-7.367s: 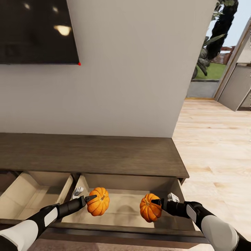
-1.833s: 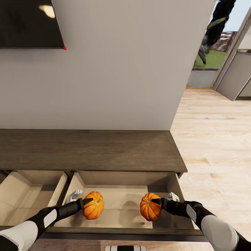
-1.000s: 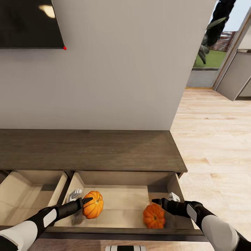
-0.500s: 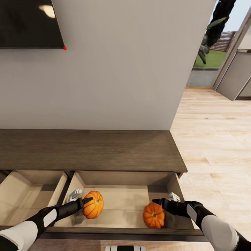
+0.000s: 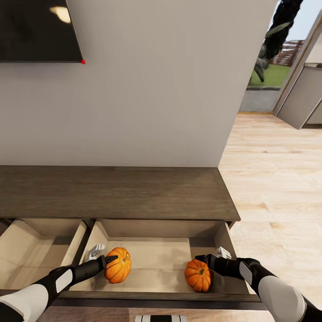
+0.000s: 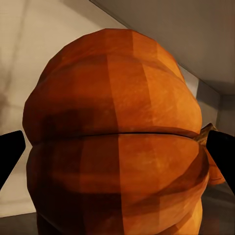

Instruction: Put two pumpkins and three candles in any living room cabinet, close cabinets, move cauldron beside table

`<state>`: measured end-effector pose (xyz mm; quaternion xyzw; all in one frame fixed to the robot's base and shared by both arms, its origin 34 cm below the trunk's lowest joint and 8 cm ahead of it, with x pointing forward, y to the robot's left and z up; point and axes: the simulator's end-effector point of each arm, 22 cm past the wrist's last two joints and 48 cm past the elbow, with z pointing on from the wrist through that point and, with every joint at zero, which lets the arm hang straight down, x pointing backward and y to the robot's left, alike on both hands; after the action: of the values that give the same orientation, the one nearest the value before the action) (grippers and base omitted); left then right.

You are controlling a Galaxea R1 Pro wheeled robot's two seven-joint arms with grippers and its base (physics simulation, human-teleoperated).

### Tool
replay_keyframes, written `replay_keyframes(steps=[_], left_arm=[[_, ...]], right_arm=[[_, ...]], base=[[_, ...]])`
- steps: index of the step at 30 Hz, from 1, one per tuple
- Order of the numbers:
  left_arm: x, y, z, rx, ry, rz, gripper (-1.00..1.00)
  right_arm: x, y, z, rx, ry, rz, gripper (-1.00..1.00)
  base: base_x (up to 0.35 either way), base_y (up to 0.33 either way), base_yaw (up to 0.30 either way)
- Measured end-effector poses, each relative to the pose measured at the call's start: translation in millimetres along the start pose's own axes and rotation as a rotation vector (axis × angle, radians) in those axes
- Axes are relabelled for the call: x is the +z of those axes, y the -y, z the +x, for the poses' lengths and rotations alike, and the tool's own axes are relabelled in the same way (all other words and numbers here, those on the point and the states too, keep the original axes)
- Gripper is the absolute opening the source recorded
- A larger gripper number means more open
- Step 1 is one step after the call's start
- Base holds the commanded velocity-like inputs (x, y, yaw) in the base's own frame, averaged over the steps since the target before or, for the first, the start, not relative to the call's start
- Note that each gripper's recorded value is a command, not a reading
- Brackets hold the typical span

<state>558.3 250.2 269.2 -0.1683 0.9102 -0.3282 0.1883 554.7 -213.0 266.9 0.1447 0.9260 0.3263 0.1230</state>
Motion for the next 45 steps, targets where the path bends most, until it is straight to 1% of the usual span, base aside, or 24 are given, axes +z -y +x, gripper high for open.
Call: replay_keyframes(steps=[6,10,13,17,27,28,45], left_arm=[[0.8,1,1,-0.001,-0.001,0.001,-1.00],[8.9,11,9,-0.003,-0.013,0.015,-1.00],[11.3,14,12,-0.004,-0.017,0.019,-1.00],[13.7,14,17,0.010,-0.033,0.006,-1.00],[13.7,12,17,0.010,-0.032,0.000,-1.00],[13.7,12,17,0.010,-0.032,0.000,1.00],[13.8,12,16,0.009,-0.030,0.000,1.00]], right_arm=[[0.0,0,0,0.000,0.000,0.000,1.00],[-0.1,0,0,0.001,-0.001,0.000,1.00],[-0.1,0,0,0.002,-0.002,0.000,1.00],[-0.2,0,0,0.002,-0.002,0.000,1.00],[-0.2,0,0,0.002,-0.002,0.000,1.00],[-0.2,0,0,0.002,-0.002,0.000,1.00],[-0.5,0,0,0.002,-0.002,0.000,1.00]], base=[[0.000,0.000,0.000],[0.000,0.000,0.000],[0.000,0.000,0.000],[0.000,0.000,0.000],[0.000,0.000,0.000],[0.000,0.000,0.000],[0.000,0.000,0.000]])
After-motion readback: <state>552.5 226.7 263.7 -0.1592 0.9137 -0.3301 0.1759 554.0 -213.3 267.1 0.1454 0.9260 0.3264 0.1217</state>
